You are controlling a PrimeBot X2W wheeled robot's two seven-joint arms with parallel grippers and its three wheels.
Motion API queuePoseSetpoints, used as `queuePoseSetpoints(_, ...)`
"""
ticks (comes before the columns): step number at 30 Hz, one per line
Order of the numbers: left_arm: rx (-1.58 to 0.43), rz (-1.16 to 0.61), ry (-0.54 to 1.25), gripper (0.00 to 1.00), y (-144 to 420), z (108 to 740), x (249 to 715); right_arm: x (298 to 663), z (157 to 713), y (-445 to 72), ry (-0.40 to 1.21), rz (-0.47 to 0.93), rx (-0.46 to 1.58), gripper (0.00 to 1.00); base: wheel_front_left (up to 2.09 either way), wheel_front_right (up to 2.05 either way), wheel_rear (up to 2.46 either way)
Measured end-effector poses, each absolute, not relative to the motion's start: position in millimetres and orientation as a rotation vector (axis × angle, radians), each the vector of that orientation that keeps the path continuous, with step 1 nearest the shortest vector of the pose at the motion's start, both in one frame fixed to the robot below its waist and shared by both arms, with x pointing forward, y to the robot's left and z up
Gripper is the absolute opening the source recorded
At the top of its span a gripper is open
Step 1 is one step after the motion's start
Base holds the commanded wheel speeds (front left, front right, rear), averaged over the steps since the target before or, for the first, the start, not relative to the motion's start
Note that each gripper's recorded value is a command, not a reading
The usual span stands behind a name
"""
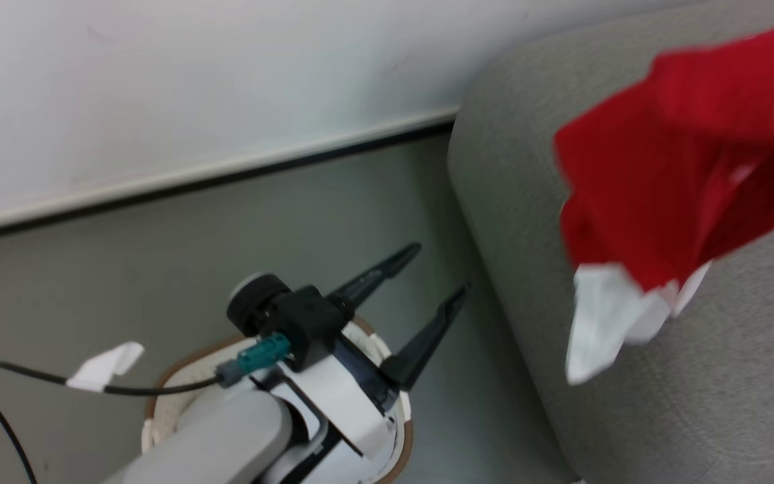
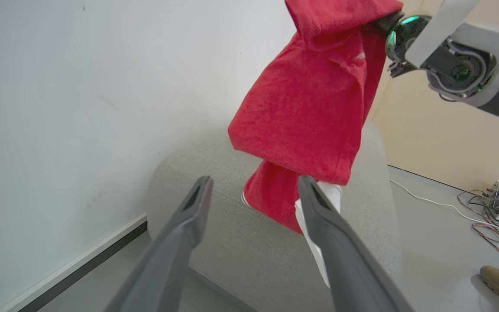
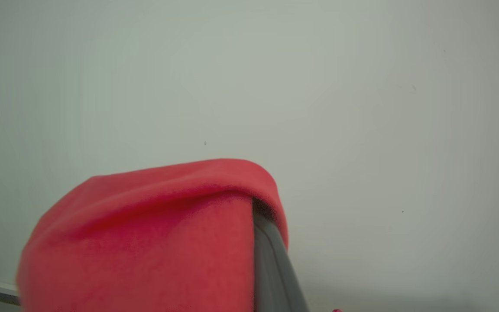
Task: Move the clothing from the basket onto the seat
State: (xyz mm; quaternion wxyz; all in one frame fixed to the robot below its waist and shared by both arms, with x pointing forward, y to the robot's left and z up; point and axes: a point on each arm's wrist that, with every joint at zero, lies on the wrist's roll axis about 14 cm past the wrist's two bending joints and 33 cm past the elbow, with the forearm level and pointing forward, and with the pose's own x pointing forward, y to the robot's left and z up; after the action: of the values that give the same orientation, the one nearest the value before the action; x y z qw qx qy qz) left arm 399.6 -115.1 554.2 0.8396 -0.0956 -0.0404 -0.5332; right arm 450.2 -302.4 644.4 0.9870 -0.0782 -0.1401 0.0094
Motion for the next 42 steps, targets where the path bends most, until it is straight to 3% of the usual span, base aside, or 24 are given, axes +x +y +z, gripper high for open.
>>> queuePoseSetpoints(8, -0.195, -1.052, -0.063, 1.00, -82, 517, 456, 533, 721, -375, -0.362, -0.179, -0.307, 0.00, 0.00, 0.00, 0.00)
queuePoseSetpoints(14, -0.196, -0.981, -0.019, 1.00, -55, 482, 487, 561, 744, -438, -0.368, -0.378, -0.379, 0.00, 0.00, 0.00, 0.00)
queuePoseSetpoints(18, -0.195, -0.949, 0.041, 1.00, -41, 454, 495, 565, 705, -479, -0.295, -0.497, -0.324, 0.00, 0.00, 0.00, 0.00)
queuePoseSetpoints(23, -0.198, -0.926, 0.134, 1.00, -30, 421, 493, 549, 594, -520, -0.099, -0.631, -0.240, 0.00, 0.00, 0.00, 0.00)
queuePoseSetpoints(27, -0.208, -0.889, 0.195, 1.00, -22, 405, 488, 537, 512, -514, 0.012, -0.662, -0.151, 0.00, 0.00, 0.00, 0.00)
queuePoseSetpoints(33, -0.197, -0.868, 0.209, 1.00, -15, 408, 484, 508, 457, -503, 0.146, -0.683, -0.101, 0.00, 0.00, 0.00, 0.00)
queuePoseSetpoints(36, -0.204, -0.852, 0.196, 1.00, -14, 419, 485, 501, 455, -498, 0.166, -0.676, -0.102, 0.00, 0.00, 0.00, 0.00)
queuePoseSetpoints(37, -0.201, -0.846, 0.189, 1.00, -13, 422, 485, 500, 461, -498, 0.157, -0.674, -0.112, 0.03, 0.00, 0.00, 0.00)
queuePoseSetpoints(39, -0.202, -0.830, 0.185, 1.00, -10, 426, 486, 497, 471, -496, 0.143, -0.668, -0.119, 0.52, 0.00, 0.00, 0.00)
queuePoseSetpoints(40, -0.202, -0.820, 0.175, 1.00, -9, 429, 487, 496, 472, -493, 0.149, -0.656, -0.122, 1.00, 0.00, 0.00, 0.00)
queuePoseSetpoints(42, -0.211, -0.797, 0.165, 1.00, -6, 435, 486, 490, 468, -484, 0.178, -0.629, -0.129, 1.00, 0.00, 0.00, 0.00)
